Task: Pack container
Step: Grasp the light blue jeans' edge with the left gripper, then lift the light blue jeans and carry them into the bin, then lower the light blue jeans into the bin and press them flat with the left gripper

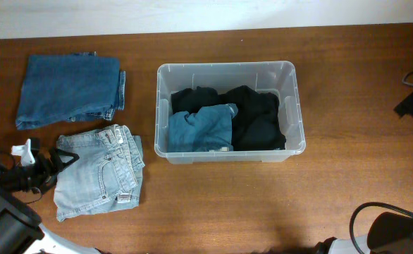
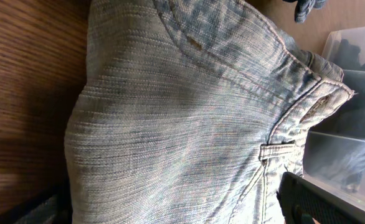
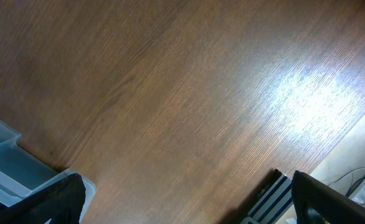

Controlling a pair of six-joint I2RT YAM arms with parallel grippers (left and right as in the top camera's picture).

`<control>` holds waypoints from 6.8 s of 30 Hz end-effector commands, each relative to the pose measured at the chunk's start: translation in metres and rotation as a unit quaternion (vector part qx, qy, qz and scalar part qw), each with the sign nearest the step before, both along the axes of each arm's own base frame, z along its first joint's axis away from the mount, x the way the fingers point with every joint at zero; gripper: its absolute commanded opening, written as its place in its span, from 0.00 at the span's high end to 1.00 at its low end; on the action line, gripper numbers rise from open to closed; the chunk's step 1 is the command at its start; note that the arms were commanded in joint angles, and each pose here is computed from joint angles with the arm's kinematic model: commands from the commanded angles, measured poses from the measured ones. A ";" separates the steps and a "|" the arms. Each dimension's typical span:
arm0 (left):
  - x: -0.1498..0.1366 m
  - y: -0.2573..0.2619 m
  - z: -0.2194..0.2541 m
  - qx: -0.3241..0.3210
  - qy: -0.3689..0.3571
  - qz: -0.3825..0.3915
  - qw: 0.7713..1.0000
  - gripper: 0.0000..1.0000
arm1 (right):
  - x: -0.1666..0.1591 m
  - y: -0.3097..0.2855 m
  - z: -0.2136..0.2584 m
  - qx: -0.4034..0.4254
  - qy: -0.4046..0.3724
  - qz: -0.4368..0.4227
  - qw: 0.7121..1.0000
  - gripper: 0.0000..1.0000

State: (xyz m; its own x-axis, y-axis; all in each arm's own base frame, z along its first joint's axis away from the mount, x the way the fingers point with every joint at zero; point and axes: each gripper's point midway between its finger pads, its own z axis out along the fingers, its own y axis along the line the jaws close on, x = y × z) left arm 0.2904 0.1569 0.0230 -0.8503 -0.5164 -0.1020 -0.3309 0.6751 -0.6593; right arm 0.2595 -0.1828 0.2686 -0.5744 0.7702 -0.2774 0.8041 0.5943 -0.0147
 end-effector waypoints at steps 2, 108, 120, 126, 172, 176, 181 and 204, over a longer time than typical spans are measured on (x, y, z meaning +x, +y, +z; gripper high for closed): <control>-0.018 -0.013 -0.031 -0.017 0.055 -0.006 0.998 0.04 | -0.002 -0.002 0.002 -0.002 -0.004 -0.009 1.000 0.01; 0.148 -0.518 0.288 -0.032 -0.202 -0.115 0.972 0.99 | -0.002 -0.002 0.002 -0.002 -0.004 -0.009 1.000 0.01; 0.129 -0.464 0.227 0.091 -0.084 -0.076 0.989 0.99 | -0.002 -0.002 0.002 -0.002 -0.004 -0.009 1.000 0.01; 0.122 -0.421 0.204 0.171 -0.034 -0.042 0.984 0.99 | -0.002 -0.002 0.002 -0.002 -0.004 -0.009 1.000 0.01; 0.063 -0.390 0.007 0.329 0.195 -0.335 0.861 0.79 | -0.002 -0.002 0.002 -0.002 -0.004 -0.009 1.000 0.01; 0.069 -0.391 0.011 0.327 0.183 -0.341 0.862 0.79 | -0.002 -0.002 0.002 -0.002 -0.004 -0.009 1.000 0.01; 0.101 -0.389 0.074 0.335 0.119 -0.315 0.880 0.79 | -0.002 -0.002 0.002 -0.002 -0.004 -0.009 1.000 0.01; 0.119 -0.358 0.044 0.320 0.128 -0.299 0.890 0.78 | -0.002 -0.002 0.002 -0.002 -0.004 -0.009 1.000 0.01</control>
State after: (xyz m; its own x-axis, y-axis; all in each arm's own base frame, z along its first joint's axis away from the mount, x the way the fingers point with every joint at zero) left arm 0.4061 -0.1918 0.0568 -0.9955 0.0877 0.0357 0.0878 0.9961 0.0010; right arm 0.2595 -0.1828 0.2686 -0.5740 0.7704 -0.2774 0.8043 0.5940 -0.0146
